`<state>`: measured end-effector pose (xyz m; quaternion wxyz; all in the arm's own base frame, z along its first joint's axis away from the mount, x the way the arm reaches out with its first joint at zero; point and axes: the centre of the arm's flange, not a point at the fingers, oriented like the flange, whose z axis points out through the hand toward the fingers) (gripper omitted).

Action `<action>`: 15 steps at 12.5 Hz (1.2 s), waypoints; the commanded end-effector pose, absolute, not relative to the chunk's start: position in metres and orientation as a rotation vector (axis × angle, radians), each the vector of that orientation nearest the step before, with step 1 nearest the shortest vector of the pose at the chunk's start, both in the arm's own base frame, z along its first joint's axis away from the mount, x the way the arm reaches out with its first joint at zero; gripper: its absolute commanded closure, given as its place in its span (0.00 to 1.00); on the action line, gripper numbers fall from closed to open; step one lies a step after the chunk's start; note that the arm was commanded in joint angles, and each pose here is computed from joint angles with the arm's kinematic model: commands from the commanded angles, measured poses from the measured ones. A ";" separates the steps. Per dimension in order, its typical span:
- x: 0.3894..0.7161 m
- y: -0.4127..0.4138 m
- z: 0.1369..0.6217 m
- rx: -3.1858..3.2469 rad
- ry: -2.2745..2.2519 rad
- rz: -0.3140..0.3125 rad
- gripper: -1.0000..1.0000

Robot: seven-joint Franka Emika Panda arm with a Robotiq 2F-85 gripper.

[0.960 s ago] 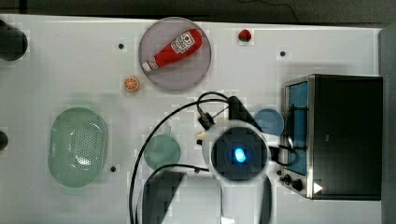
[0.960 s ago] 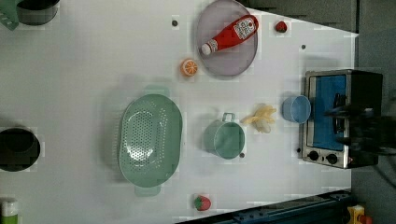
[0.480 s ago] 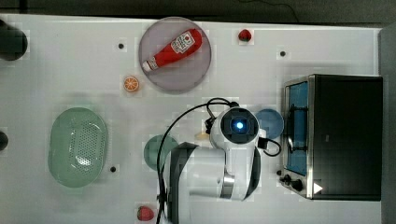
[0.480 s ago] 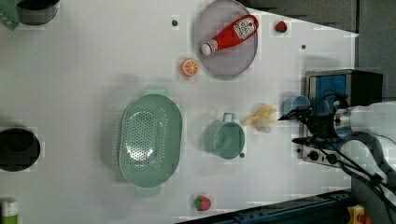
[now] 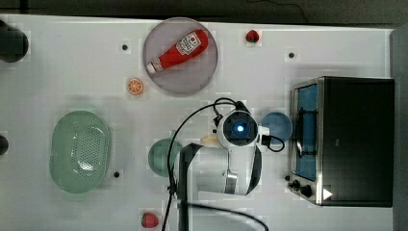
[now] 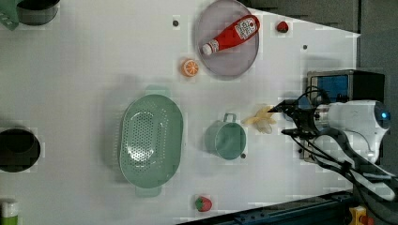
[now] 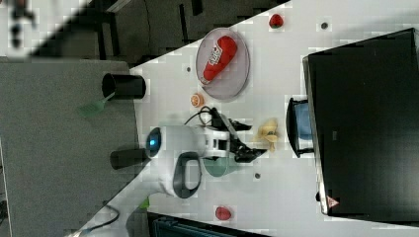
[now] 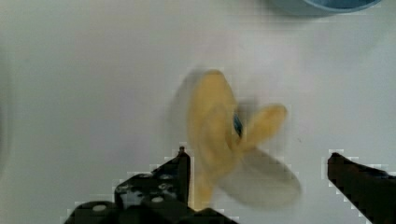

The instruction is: Pick Banana and place it in strainer.

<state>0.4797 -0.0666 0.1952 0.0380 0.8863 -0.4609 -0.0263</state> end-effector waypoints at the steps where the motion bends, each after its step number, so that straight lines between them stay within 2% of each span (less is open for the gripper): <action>1: 0.482 -0.073 0.172 2.736 -1.402 -0.021 0.00; 2: 0.478 -0.074 0.160 2.733 -1.401 -0.027 0.04; 3: 0.472 -0.073 0.150 2.731 -1.401 -0.030 0.15; 4: 0.467 -0.073 0.143 2.736 -1.402 -0.010 0.29; 5: 0.467 -0.073 0.142 2.744 -1.410 0.034 0.41; 7: 0.467 -0.072 0.144 2.753 -1.410 0.059 0.63; 9: 0.469 -0.072 0.148 2.756 -1.411 0.069 0.66; 11: 0.478 -0.072 0.169 2.770 -1.421 0.134 0.67; 14: 0.500 -0.072 0.254 2.806 -1.442 0.285 0.66; 15: 0.506 -0.070 0.290 2.812 -1.442 0.282 0.67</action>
